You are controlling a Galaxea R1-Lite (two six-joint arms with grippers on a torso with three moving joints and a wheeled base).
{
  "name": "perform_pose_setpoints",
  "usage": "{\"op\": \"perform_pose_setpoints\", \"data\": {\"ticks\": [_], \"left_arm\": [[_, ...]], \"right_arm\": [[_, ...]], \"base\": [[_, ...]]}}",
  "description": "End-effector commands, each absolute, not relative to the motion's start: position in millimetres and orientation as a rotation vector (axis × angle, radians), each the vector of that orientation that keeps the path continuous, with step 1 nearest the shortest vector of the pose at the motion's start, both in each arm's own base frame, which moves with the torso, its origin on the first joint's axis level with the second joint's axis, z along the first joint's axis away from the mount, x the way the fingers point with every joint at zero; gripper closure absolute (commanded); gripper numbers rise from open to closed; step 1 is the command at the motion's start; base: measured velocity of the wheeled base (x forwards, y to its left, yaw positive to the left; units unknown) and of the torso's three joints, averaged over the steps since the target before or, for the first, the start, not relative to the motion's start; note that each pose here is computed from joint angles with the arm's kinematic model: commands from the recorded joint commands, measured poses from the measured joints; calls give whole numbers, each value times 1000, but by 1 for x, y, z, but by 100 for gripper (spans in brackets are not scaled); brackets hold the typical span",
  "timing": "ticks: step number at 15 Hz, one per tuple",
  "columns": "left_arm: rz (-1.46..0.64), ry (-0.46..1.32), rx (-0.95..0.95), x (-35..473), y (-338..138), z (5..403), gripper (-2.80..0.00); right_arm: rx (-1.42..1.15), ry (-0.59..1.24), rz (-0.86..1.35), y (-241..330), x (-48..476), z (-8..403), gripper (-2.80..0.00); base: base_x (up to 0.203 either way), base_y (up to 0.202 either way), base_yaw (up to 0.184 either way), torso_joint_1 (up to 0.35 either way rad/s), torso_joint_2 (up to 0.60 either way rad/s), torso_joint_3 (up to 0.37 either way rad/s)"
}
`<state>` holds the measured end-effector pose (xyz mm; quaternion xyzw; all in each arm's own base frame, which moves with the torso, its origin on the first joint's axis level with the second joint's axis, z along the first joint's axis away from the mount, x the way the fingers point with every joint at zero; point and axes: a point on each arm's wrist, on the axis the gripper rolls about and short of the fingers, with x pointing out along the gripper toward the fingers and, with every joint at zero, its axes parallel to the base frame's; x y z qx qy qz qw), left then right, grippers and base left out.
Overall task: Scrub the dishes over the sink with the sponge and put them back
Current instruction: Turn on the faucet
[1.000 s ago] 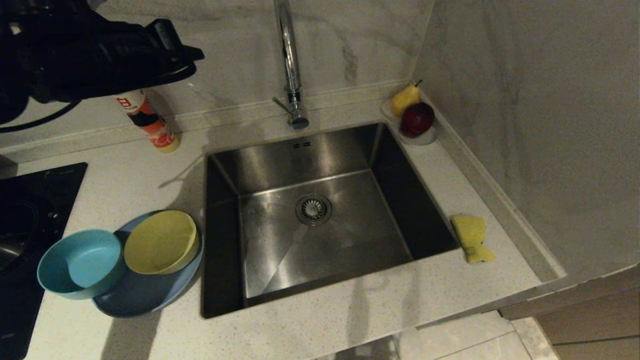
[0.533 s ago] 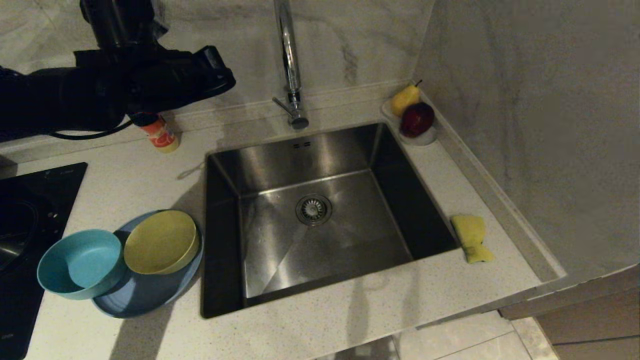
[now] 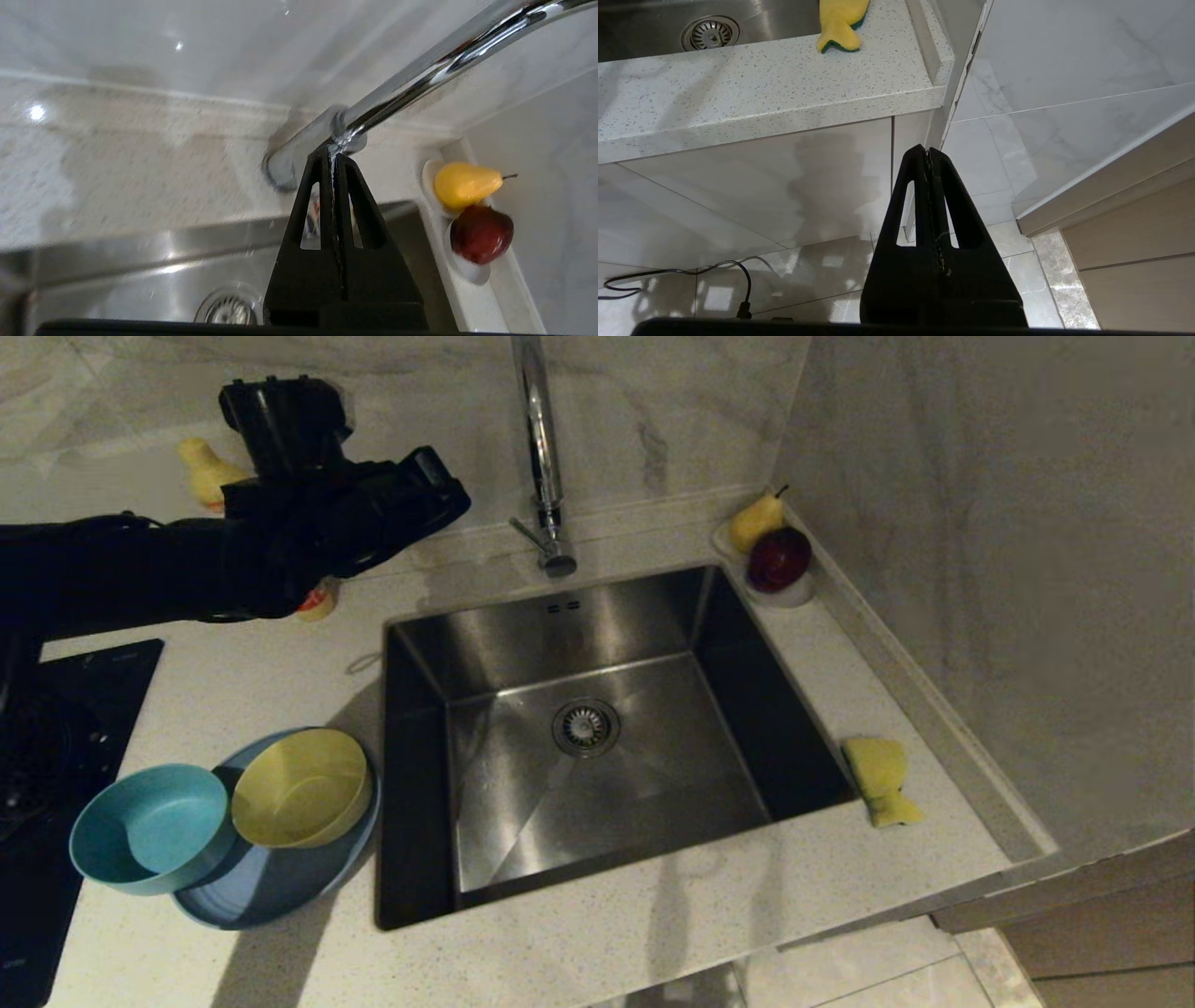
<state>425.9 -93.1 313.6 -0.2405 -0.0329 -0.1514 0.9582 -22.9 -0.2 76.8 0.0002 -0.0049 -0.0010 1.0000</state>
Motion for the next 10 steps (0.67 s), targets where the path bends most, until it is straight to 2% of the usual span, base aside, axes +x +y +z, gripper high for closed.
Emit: {"op": "perform_pose_setpoints", "data": {"ticks": [1,10], "left_arm": [[-323,-65,-491,435,-101,302,0],[-362,-115,-480,455,-111,278,0]], "right_arm": [[0,-11,-2,0,-23,77,0],[0,-12,-2,0,-23,77,0]], "base": [[0,0,0,0,0,0],[0,0,0,0,0,0]]}}
